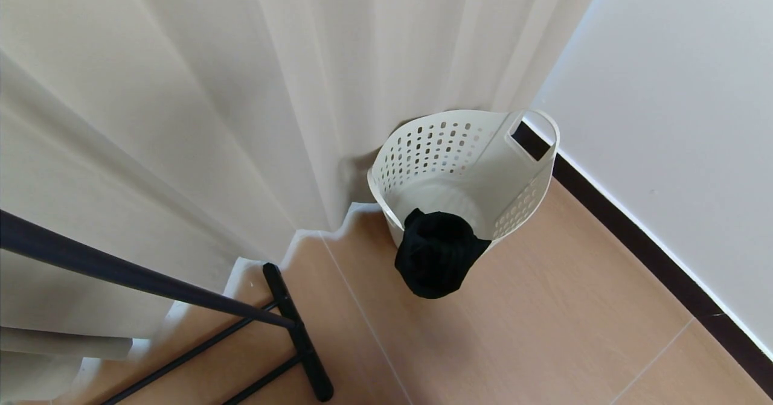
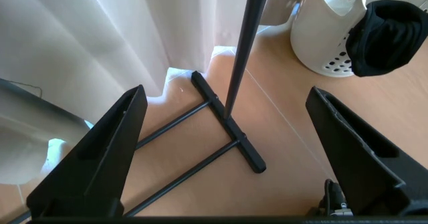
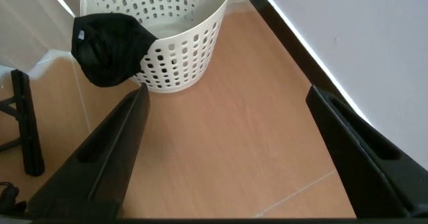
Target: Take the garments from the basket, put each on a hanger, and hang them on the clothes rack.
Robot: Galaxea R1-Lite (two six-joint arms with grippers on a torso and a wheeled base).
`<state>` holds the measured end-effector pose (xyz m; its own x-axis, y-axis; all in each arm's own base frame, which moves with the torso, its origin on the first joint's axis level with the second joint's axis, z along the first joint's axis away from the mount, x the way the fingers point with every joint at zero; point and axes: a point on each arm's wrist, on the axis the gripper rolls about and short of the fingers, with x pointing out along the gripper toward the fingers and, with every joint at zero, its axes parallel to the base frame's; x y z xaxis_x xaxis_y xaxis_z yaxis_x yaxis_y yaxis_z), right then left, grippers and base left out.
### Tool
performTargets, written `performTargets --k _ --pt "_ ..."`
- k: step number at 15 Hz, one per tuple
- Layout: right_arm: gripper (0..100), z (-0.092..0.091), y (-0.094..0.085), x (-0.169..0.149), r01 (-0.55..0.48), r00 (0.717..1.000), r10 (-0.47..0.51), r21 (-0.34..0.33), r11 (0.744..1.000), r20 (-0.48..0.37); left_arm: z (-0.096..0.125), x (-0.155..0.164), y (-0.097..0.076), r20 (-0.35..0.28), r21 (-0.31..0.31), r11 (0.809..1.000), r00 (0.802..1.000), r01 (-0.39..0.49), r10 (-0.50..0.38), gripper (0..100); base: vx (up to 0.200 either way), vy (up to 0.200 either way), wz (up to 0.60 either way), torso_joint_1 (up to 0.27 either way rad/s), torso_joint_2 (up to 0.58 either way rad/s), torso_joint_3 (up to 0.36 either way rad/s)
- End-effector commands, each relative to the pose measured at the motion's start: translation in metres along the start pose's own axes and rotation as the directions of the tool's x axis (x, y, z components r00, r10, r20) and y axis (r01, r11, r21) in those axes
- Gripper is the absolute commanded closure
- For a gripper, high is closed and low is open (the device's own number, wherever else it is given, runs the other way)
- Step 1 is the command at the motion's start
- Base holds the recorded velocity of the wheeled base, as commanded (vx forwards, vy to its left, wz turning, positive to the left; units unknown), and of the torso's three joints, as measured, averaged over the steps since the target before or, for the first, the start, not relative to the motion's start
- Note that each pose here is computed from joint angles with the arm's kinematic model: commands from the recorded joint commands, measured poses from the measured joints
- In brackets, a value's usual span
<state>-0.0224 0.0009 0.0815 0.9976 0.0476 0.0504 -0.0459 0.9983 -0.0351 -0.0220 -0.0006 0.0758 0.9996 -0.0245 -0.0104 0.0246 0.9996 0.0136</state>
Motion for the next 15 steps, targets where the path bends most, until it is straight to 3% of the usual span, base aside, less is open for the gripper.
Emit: performTargets --k 1,4,8,12,13,15 --pt "0 0.0 0.0 0.0 0.0 1.0 0.0 -0.016 1.0 0.0 0.0 0.0 0.0 0.001 0.0 1.0 1.0 -0.001 0.001 0 0.0 0.0 0.0 0.0 0.0 0.0" --pt "0 -0.001 0.0 0.002 -0.012 0.999 0.012 -0.028 1.0 -0.03 0.0 0.0 0.0 0.001 0.0 1.0 1.0 -0.001 0.001 0 0.0 0.0 0.0 0.0 0.0 0.0" --pt "0 0.005 -0.001 0.027 -0.156 0.954 0.139 -0.046 0.987 -0.264 0.0 0.0 0.0 0.001 0.0 1.0 1.0 0.0 0.0 0 0.0 0.0 0.0 0.0 0.0 0.0" --pt "0 0.04 0.007 0.067 -0.291 0.907 0.263 -0.037 0.956 -0.33 0.0 0.0 0.0 0.001 0.0 1.0 1.0 -0.001 0.001 0 0.0 0.0 0.0 0.0 0.0 0.0" --pt "0 0.04 0.007 0.067 -0.291 0.907 0.263 -0.037 0.956 -0.33 0.0 0.0 0.0 0.001 0.0 1.0 1.0 -0.001 0.001 0 0.0 0.0 0.0 0.0 0.0 0.0" --pt "0 0.06 0.02 0.104 -0.359 0.88 0.327 -0.035 0.933 -0.344 0.0 0.0 0.0 0.001 0.0 1.0 1.0 -0.001 0.001 0 0.0 0.0 0.0 0.0 0.0 0.0"
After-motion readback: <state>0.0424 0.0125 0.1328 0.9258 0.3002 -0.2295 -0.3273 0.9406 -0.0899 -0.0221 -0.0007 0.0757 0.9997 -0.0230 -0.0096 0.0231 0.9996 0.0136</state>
